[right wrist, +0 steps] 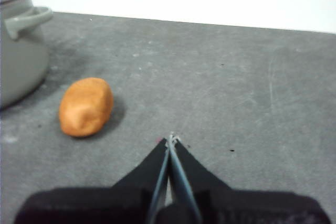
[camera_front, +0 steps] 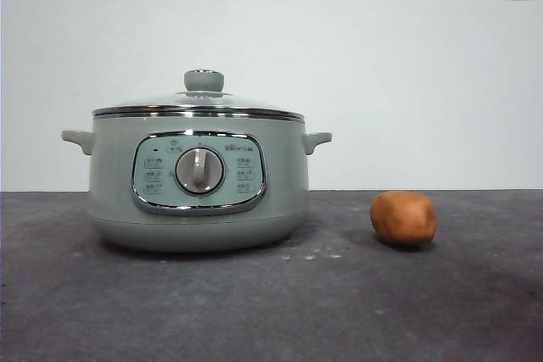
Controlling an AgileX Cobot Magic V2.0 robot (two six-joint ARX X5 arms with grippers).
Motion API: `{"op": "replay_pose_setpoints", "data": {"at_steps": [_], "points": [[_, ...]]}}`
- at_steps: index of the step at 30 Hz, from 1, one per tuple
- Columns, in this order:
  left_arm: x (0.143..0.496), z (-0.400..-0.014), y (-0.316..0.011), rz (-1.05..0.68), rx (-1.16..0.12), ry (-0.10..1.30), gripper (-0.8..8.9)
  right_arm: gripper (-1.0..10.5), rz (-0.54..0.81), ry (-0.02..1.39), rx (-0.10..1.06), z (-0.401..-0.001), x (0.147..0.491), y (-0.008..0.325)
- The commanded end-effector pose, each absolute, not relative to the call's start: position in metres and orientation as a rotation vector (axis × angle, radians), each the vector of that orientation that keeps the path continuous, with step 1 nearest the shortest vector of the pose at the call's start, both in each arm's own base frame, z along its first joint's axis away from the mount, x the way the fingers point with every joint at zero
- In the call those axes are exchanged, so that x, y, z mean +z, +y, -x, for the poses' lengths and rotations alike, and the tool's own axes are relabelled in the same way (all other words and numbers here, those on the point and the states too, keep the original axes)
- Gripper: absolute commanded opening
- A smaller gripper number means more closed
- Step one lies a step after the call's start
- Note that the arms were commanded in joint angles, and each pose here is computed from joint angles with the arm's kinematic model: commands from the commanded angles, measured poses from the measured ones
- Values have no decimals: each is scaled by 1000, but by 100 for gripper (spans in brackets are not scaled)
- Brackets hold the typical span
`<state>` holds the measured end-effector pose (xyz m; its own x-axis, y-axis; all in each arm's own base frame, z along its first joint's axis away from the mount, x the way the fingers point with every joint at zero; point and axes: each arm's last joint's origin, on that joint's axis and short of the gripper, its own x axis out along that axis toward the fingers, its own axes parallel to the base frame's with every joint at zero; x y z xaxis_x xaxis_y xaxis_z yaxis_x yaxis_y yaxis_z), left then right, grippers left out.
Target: Pick up the potato,open the lid,put the potato in the pot,close the lid
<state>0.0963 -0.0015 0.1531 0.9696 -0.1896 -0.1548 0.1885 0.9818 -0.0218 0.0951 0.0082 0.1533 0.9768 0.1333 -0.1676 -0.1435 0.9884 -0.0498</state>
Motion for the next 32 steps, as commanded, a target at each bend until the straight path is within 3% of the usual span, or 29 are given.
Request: {"op": "replay_pose_setpoints", "data": {"at_steps": [1, 11, 16, 22, 32], "points": [[152, -97, -2, 80, -203, 156, -5, -6, -27, 149, 135, -96, 153, 8], [178, -93, -3, 227, -230, 132, -6, -12, -200, 24, 138, -91, 193, 8], [205, -88, -5, 236, -270, 166, -6, -11, -234, 17, 205, -89, 225, 10], [246, -83, -7, 232, -338, 188, -6, -11, -231, 137, 274, -93, 268, 12], [301, -80, -11, 213, -500, 328, -6, -11, -53, 403, 431, -98, 341, 17]]}}
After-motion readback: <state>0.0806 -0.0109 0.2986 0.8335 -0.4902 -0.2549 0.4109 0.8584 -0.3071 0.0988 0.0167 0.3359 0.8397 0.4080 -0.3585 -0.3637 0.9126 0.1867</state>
